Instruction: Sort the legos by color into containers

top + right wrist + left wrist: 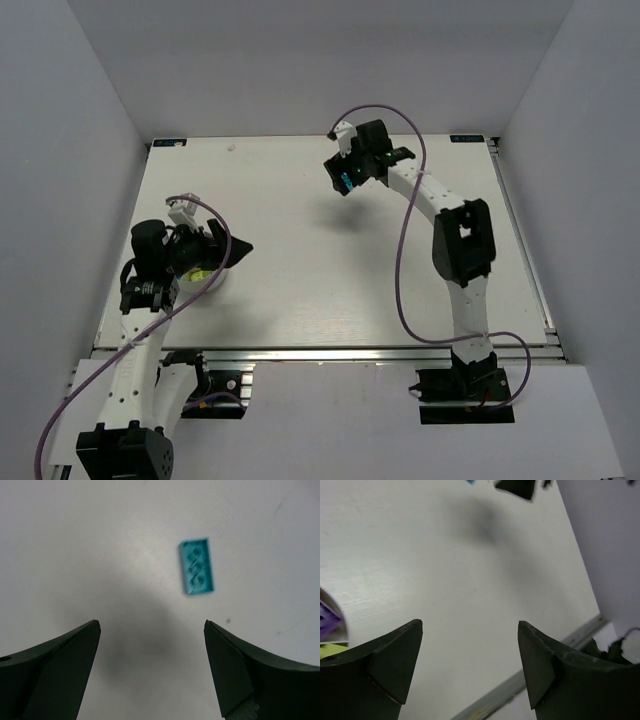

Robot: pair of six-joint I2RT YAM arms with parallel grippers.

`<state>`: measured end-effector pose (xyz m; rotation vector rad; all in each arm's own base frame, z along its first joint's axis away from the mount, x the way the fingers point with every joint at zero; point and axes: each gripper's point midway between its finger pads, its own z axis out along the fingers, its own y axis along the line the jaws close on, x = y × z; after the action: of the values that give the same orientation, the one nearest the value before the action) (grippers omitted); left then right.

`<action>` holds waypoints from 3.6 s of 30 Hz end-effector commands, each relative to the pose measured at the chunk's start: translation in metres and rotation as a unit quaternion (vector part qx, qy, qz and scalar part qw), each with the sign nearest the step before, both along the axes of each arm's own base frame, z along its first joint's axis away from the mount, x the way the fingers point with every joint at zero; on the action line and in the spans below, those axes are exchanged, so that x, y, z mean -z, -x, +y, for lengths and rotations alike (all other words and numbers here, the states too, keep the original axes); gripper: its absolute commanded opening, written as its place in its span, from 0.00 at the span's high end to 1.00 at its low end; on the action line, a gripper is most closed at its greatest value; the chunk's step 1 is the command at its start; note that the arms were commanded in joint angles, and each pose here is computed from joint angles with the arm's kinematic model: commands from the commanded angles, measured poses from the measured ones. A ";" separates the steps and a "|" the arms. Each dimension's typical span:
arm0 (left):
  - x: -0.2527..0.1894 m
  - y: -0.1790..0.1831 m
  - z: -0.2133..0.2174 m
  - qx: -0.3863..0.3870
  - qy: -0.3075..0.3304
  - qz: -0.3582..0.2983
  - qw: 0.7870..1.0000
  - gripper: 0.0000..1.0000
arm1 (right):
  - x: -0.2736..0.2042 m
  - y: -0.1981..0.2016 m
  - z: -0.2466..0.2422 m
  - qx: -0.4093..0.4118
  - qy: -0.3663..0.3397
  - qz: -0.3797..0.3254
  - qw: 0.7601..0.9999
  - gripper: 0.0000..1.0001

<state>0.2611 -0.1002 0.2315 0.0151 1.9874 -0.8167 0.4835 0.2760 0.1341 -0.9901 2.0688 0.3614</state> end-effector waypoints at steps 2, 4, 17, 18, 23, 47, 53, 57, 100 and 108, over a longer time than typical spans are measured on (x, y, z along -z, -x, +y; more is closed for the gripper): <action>-0.032 0.033 -0.030 0.111 0.035 -0.090 0.989 0.12 | -0.003 -0.055 -0.006 0.053 0.047 -0.012 0.997 0.11; -0.031 0.035 -0.031 0.115 0.035 -0.089 0.989 0.11 | 0.028 -0.069 -0.005 0.056 0.065 -0.001 0.996 0.11; -0.024 0.031 -0.029 0.108 0.035 -0.091 0.989 0.10 | 0.083 -0.104 -0.007 0.057 0.050 -0.019 0.997 0.13; -0.023 0.031 -0.029 0.106 0.036 -0.089 0.990 0.10 | 0.086 -0.105 -0.007 0.056 0.049 -0.017 0.997 0.15; -0.020 0.027 -0.027 0.096 0.037 -0.080 0.991 0.10 | 0.092 -0.098 0.000 0.027 0.016 0.009 0.999 0.30; 0.024 -0.011 -0.045 0.056 0.135 0.112 0.983 0.02 | -0.060 0.194 0.039 -0.395 -0.139 -0.051 0.907 1.00; 0.018 -0.002 -0.068 0.093 0.153 0.118 0.977 0.02 | -0.056 0.216 0.068 -0.384 -0.124 -0.030 0.915 1.00; 0.015 0.001 -0.072 0.091 0.156 0.121 0.976 0.02 | -0.061 0.226 0.092 -0.387 -0.117 -0.042 0.914 1.00; -0.006 0.039 0.124 -0.408 -0.206 0.197 0.867 1.00 | -0.114 0.186 0.037 -0.126 -0.145 -0.096 0.977 1.00; -0.006 0.042 0.168 -0.521 -0.263 0.192 0.789 1.00 | -0.117 0.181 0.013 -0.117 -0.169 -0.083 0.975 1.00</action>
<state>0.2281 0.0402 0.2241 -0.8213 2.1998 0.3227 0.3085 0.2866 0.2434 -1.0233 1.7037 0.6409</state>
